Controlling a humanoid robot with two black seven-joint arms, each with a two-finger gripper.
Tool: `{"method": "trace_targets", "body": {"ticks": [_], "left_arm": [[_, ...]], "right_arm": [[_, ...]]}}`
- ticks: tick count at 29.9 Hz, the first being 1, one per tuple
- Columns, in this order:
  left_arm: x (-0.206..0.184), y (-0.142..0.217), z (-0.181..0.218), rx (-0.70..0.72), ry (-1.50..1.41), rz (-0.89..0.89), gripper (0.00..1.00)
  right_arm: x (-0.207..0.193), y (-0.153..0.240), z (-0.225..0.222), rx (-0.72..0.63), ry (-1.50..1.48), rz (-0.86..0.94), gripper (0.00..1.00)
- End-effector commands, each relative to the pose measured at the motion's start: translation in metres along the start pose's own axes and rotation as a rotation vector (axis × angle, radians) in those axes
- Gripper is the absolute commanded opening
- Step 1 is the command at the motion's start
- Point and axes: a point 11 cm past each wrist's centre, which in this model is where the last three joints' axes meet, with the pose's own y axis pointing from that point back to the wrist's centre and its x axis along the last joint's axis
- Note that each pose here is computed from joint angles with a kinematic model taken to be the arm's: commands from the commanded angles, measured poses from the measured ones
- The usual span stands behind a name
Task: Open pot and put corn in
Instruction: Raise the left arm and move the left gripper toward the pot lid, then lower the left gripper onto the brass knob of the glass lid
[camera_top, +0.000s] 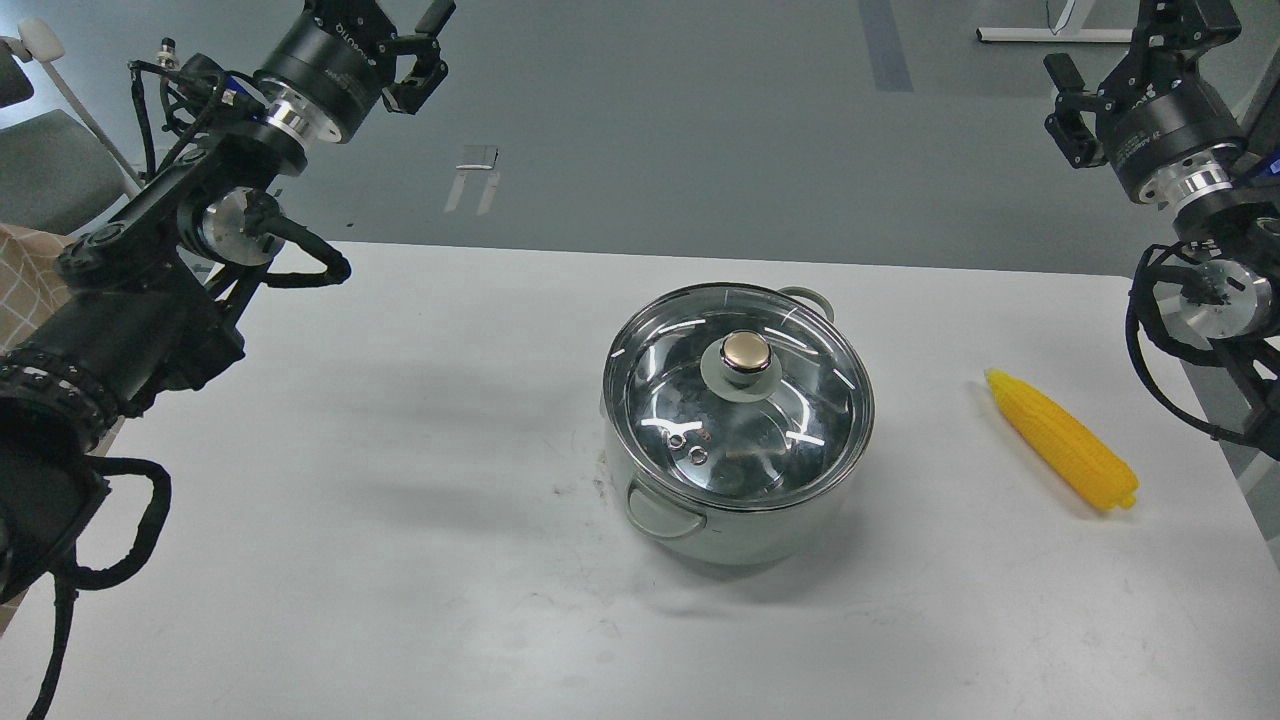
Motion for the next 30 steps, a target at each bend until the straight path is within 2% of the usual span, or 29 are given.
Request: {"method": "trace_targets", "body": {"ticks": [1,8,14,18,22,30], "left_arm": [[-0.024,-0.006,0.017,0.001,-0.098,-0.104,0.98],[-0.088,-0.006,0.068,-0.095,-0.404,-0.321,0.98],[-0.141,0.011,0.079,-0.121,-0.774,-0.543,0.98],[-0.184,0.027,0.069,-0.189,-1.044,-0.703,0.98],[-0.202,0.042,0.052,-0.214,-1.278,-0.824,0.98],[-0.201,0.063,-0.014,-0.136,-1.673,-1.039,0.98]], "right_arm": [[0.007,0.006,0.003,-0.01,0.007,0.015,1.0],[0.011,0.013,0.014,-0.033,0.008,0.035,1.0],[0.012,0.016,0.017,-0.04,0.007,0.038,1.0],[0.012,0.016,0.017,-0.04,0.008,0.039,1.0],[0.013,0.016,0.017,-0.04,0.01,0.042,1.0],[0.014,0.018,0.02,-0.044,0.008,0.047,1.0]]}}
